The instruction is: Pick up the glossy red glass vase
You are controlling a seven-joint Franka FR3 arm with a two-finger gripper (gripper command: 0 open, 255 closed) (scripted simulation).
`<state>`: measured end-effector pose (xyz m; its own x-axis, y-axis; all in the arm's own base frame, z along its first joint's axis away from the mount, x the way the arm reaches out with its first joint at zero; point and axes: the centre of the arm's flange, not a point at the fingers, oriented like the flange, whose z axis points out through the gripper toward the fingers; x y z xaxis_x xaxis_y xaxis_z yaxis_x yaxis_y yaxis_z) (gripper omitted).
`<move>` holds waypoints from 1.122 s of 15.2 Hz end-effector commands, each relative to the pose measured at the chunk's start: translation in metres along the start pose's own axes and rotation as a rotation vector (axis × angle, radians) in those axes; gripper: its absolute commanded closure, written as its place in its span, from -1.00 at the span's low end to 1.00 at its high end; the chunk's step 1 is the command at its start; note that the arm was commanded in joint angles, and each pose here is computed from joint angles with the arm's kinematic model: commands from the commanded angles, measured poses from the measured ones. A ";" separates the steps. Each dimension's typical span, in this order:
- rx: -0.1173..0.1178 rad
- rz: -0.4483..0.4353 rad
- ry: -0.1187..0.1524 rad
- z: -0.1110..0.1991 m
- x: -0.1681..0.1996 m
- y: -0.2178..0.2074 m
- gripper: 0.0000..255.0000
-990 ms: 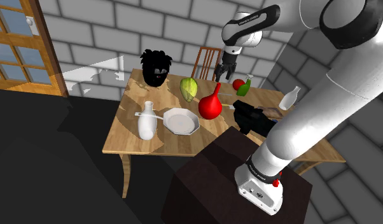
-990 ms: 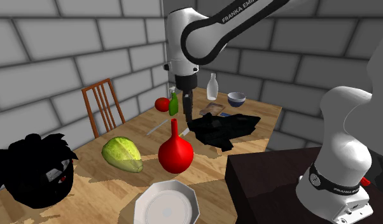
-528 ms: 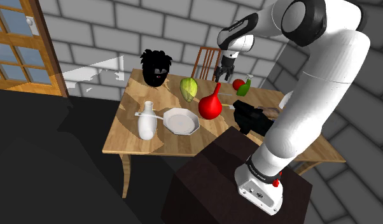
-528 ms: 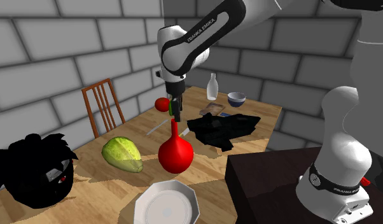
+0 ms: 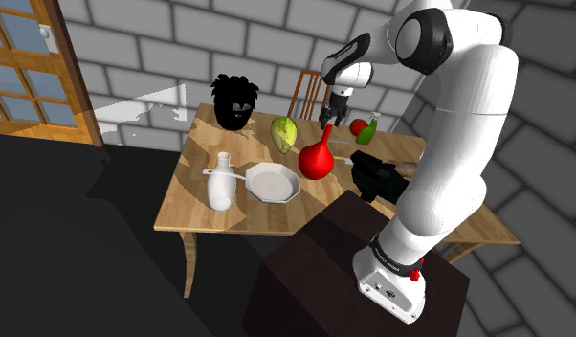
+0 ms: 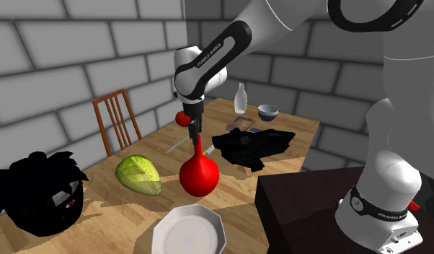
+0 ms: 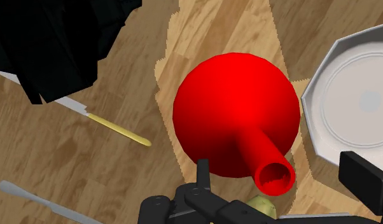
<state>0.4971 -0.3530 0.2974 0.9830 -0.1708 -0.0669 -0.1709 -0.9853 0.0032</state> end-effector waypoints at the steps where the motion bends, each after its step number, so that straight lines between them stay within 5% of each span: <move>1: 0.000 0.000 0.000 0.010 0.001 0.001 -1.00; 4: 0.000 0.000 0.000 0.018 0.002 0.001 -1.00; 5: 0.000 0.000 0.000 0.019 0.002 0.001 1.00; 17: 0.000 0.000 0.000 0.002 0.001 0.001 1.00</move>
<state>0.4975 -0.3542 0.2895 0.9830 -0.1708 -0.0679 -0.1710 -0.9853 0.0029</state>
